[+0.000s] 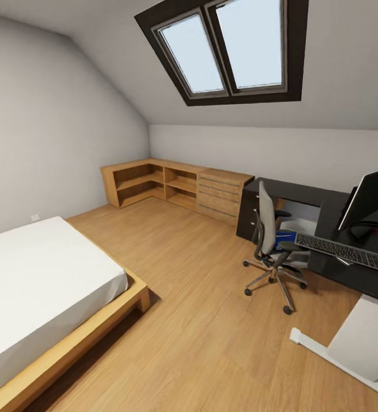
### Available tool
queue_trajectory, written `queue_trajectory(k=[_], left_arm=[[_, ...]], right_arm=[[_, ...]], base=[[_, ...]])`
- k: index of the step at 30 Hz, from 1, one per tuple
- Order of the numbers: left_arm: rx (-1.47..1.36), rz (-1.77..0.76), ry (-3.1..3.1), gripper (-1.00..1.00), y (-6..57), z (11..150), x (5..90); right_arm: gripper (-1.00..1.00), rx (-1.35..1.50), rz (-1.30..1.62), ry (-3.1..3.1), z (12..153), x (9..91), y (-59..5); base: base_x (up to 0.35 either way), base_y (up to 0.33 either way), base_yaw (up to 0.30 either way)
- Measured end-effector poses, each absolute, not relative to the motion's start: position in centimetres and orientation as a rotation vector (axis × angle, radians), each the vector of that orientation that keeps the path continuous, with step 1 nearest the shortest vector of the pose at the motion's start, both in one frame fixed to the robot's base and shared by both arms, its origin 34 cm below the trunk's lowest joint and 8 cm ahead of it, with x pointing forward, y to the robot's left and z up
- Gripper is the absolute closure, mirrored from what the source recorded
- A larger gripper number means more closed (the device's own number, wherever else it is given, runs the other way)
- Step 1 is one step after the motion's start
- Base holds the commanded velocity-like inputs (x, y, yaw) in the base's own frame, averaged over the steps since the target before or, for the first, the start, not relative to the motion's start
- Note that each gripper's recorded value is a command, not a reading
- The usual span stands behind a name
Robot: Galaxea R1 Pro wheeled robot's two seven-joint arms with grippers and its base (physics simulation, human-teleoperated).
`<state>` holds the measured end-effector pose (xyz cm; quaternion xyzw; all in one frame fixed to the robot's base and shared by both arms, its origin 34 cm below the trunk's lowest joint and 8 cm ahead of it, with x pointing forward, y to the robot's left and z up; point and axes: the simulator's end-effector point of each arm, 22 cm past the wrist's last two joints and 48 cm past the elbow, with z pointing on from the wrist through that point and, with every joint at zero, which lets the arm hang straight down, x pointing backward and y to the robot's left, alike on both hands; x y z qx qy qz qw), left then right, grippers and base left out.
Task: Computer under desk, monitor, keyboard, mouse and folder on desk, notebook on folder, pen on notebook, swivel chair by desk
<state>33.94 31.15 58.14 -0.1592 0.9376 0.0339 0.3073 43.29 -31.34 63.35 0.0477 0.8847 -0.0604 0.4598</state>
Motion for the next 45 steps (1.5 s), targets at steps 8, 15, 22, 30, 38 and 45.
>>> queue_trajectory(k=[8, 15, 22, 30, 38, 45], left_arm=[[-0.421, 0.091, 2.487, -1.0, 31.16, 58.0, 33.71], [-0.421, 0.094, 2.493, -1.0, 31.24, 57.88, 33.49], [-0.421, 0.095, 2.496, -1.0, 31.23, 57.81, 33.34], [-0.42, 0.095, 2.5, -1.0, 31.16, 57.73, 33.2], [-0.421, 0.096, 2.503, -1.0, 31.17, 57.67, 33.1], [-0.422, 0.096, 2.504, -1.0, 31.16, 57.63, 33.09]], right_arm=[[-1.0, 0.117, -0.148, 2.187, 63.07, 42.99, -31.24], [-1.0, 0.117, -0.148, 2.194, 62.88, 42.81, -31.22], [-1.0, 0.116, -0.148, 2.199, 62.74, 42.64, -31.18], [-1.0, 0.114, -0.146, 2.202, 62.64, 42.54, -31.07], [-1.0, 0.113, -0.145, 2.205, 62.54, 42.45, -31.01], [-1.0, 0.114, -0.145, 2.205, 62.52, 42.46, -30.98]], base=[[0.0, 0.0, -0.124], [0.001, 0.001, -0.112], [0.123, 0.103, -0.093], [0.244, 0.205, -0.012], [0.246, 0.207, -0.001], [0.084, 0.056, -0.122]])
